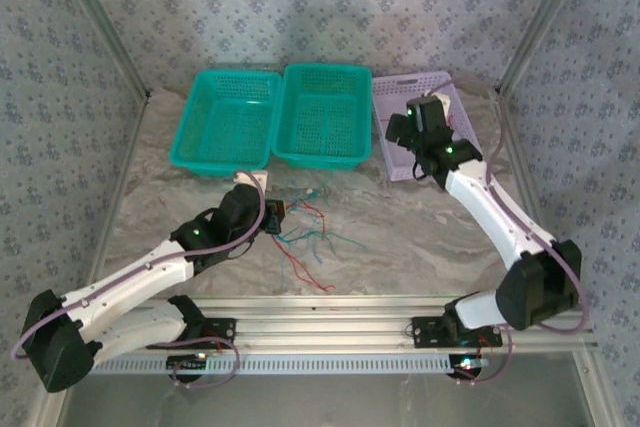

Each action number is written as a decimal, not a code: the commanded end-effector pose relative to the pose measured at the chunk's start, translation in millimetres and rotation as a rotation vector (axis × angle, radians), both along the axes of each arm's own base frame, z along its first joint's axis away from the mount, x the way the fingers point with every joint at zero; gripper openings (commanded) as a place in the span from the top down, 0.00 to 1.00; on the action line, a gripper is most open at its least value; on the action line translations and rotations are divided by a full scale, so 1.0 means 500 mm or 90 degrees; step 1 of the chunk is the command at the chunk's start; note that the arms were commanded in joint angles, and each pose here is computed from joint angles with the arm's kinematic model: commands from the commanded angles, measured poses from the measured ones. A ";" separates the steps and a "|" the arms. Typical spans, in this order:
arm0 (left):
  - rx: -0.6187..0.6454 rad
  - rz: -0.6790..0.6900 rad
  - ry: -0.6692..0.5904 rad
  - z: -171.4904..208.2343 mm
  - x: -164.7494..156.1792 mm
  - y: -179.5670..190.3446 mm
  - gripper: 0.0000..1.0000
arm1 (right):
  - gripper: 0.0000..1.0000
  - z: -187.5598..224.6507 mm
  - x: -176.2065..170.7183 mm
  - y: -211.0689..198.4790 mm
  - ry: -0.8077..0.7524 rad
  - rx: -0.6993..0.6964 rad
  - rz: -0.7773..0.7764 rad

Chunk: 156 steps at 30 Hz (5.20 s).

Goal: Untangle the cables

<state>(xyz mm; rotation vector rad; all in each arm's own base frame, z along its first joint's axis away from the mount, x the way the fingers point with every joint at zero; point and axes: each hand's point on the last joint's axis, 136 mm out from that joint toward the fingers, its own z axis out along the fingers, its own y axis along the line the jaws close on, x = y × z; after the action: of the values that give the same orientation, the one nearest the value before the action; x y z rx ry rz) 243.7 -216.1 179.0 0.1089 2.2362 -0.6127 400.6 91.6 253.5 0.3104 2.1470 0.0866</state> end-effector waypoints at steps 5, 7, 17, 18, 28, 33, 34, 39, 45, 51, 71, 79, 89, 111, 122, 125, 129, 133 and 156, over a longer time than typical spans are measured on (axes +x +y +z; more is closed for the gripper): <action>-0.029 -0.024 -0.001 0.023 -0.011 -0.028 1.00 | 0.11 -0.008 -0.109 0.048 -0.023 0.082 0.079; -0.036 -0.025 -0.003 0.028 -0.012 -0.031 1.00 | 0.11 -0.015 -0.141 0.060 -0.020 0.094 0.107; -0.055 -0.022 0.000 0.033 -0.014 -0.036 1.00 | 0.12 -0.085 -0.262 0.202 0.024 0.185 0.332; -0.059 -0.020 -0.002 0.036 -0.013 -0.037 1.00 | 0.12 -0.096 -0.273 0.223 0.033 0.195 0.362; -0.110 -0.036 -0.020 0.072 0.002 -0.074 1.00 | 0.13 -0.149 -0.333 0.373 0.056 0.243 0.558; -0.120 -0.028 -0.024 0.080 0.010 -0.082 1.00 | 0.16 -0.183 -0.337 0.397 0.080 0.216 0.573; -0.121 -0.027 -0.027 0.081 0.011 -0.083 1.00 | 0.16 -0.188 -0.339 0.402 0.080 0.208 0.574; -0.131 -0.019 -0.034 0.091 0.018 -0.085 1.00 | 0.21 -0.230 -0.341 0.411 0.100 0.165 0.563; -0.152 -0.027 -0.029 0.093 0.017 -0.101 1.00 | 0.26 -0.245 -0.324 0.421 0.096 0.160 0.542; -0.169 -0.044 -0.034 0.103 0.006 -0.117 1.00 | 0.35 -0.256 -0.290 0.413 0.082 0.133 0.486; -0.199 -0.042 -0.036 0.101 -0.018 -0.108 1.00 | 0.75 -0.224 -0.246 0.381 0.014 0.141 0.401; -0.184 -0.029 -0.054 0.112 -0.021 -0.083 1.00 | 0.99 -0.229 -0.248 0.335 0.011 0.126 0.371; -0.131 -0.017 -0.074 0.122 -0.019 -0.056 1.00 | 1.00 -0.228 -0.229 0.207 0.018 0.111 0.266; -0.053 0.008 -0.086 0.116 -0.008 -0.016 1.00 | 1.00 -0.199 -0.231 -0.007 0.034 0.117 0.089; -0.012 0.022 -0.099 0.126 0.000 0.012 1.00 | 1.00 -0.174 -0.246 -0.110 0.031 0.111 -0.022; -0.006 0.027 -0.100 0.127 0.002 0.019 1.00 | 1.00 -0.172 -0.250 -0.129 0.034 0.119 -0.042; -0.016 0.031 -0.099 0.127 0.001 0.021 1.00 | 1.00 -0.167 -0.240 -0.119 0.021 0.145 -0.024; -0.044 0.020 -0.092 0.130 0.002 0.004 1.00 | 1.00 -0.155 -0.229 -0.064 0.004 0.188 0.052; 0.084 0.100 -0.113 0.149 0.004 0.125 1.00 | 1.00 -0.060 -0.293 -0.261 -0.039 0.125 -0.199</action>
<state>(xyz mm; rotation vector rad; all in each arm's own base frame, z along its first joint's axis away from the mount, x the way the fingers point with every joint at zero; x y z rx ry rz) 245.9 -172.6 237.1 0.0678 2.1143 -0.4244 258.3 -33.3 210.9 0.7031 2.0345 0.1138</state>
